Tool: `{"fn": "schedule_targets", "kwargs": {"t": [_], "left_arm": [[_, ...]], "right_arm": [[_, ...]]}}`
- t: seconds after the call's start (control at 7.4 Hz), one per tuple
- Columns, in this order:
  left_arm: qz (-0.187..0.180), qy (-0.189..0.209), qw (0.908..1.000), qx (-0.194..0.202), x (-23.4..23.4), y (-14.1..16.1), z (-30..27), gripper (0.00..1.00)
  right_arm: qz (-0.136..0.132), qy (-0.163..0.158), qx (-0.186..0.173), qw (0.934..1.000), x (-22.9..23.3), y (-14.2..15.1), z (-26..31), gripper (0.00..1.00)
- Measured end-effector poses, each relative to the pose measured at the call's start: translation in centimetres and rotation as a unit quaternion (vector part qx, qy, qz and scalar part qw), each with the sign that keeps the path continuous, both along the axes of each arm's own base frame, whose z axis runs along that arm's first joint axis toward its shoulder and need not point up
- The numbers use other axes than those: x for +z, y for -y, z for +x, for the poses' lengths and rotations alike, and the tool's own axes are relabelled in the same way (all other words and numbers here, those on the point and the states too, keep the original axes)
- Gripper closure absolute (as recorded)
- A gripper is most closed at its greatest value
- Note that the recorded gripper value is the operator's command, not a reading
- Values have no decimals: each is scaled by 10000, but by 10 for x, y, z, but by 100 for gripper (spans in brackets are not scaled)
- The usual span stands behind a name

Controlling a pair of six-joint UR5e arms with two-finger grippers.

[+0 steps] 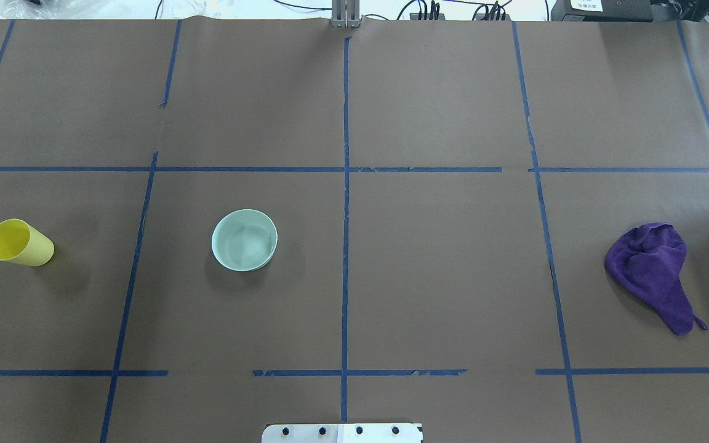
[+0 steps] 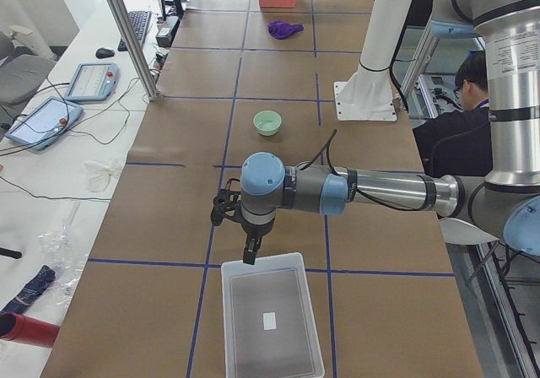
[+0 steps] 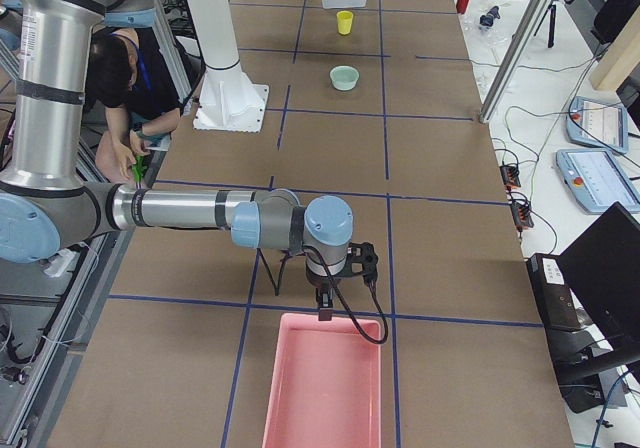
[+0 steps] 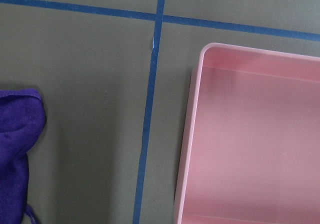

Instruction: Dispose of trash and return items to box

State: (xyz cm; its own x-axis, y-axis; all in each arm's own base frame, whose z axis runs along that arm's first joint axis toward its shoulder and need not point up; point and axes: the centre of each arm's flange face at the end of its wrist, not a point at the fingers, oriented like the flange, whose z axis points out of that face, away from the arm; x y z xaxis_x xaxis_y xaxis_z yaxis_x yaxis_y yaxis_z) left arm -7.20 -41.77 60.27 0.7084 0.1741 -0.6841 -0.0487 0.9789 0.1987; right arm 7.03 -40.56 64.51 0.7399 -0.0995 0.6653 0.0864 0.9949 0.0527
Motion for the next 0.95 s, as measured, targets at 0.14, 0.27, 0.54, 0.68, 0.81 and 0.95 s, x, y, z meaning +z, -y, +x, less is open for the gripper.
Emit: {"fn": "schedule_targets", "kwargs": {"t": [0.14, 0.27, 0.54, 0.68, 0.81, 0.95], "left_arm": [[24, -18, 10000, 5, -1, 0, 0, 0], [85, -20, 10000, 3, -2, 1, 0, 0], [281, 124, 9995, 28, -4, 5, 4, 0], [372, 411, 9984, 124, -3, 10, 12, 0], [509, 614, 9966, 195, -5, 15, 19, 0], [770, 683, 9944, 221, -12, 20, 23, 0]], "right_arm": [[-1, 3, 0, 10000, 0, 0, 0, 0], [-1, 0, 0, 10000, 0, 0, 0, 0], [15, 2, 3, 10000, -1, 1, 0, 0], [40, 15, 10, 10000, -5, 4, -1, 0], [74, 23, 20, 10000, -9, 6, -2, 0], [130, 27, 26, 9999, -15, 8, -2, 0]]}}
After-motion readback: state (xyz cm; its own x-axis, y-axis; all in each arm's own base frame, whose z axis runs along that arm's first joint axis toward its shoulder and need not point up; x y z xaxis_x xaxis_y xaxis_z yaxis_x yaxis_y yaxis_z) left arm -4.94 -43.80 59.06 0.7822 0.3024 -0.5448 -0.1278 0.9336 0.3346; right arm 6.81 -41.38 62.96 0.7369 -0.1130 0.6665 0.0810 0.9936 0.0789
